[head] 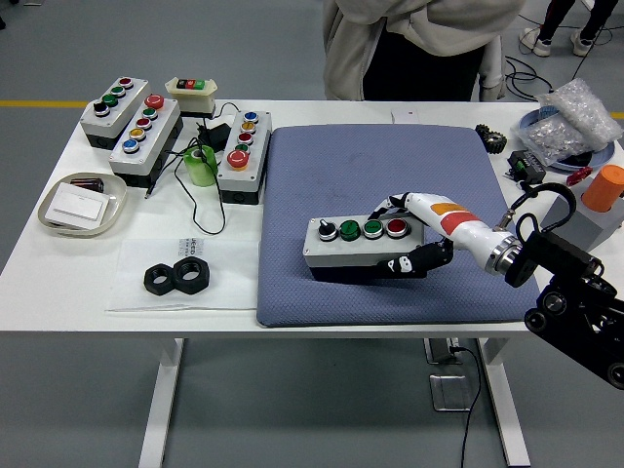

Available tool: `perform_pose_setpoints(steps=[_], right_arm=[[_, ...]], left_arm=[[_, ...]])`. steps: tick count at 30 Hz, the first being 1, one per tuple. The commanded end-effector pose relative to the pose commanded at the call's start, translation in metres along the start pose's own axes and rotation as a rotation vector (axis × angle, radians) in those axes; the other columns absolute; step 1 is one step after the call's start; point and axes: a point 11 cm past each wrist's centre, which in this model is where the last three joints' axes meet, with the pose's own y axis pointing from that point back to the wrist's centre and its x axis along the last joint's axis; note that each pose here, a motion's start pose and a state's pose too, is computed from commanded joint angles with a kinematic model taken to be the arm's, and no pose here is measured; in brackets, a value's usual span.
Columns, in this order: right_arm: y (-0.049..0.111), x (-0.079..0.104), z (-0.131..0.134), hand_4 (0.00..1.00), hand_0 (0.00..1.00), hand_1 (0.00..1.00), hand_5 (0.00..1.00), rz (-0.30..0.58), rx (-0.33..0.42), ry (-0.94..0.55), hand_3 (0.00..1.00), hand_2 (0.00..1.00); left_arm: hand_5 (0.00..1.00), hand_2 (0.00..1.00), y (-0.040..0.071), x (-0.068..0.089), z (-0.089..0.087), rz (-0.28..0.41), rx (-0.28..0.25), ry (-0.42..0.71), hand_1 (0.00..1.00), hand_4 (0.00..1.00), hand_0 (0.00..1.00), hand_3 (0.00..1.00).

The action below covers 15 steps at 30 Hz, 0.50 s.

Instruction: Pick up the button,place it on the desk,press the button,press the button

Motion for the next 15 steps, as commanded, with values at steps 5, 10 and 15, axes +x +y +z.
perform_pose_setpoints(steps=[5,10,15], right_arm=[[0.000,0.000,0.006,0.819,0.810,0.707,0.002,-0.021,-0.017,0.035,0.924,0.772],[0.003,0.005,0.012,0.864,0.835,0.714,0.002,-0.009,0.004,-0.001,0.998,0.770],[0.003,0.012,0.012,0.870,0.884,0.757,0.002,-0.005,0.006,-0.004,0.998,0.810]], left_arm=[[0.998,0.852,0.000,0.000,0.000,0.000,0.000,-0.002,0.780,0.539,0.744,0.767],[0.998,0.852,0.000,0.000,0.000,0.000,0.001,-0.002,0.780,0.538,0.745,0.767],[0.998,0.852,0.000,0.001,0.003,0.002,-0.002,-0.001,0.780,0.538,0.745,0.769]])
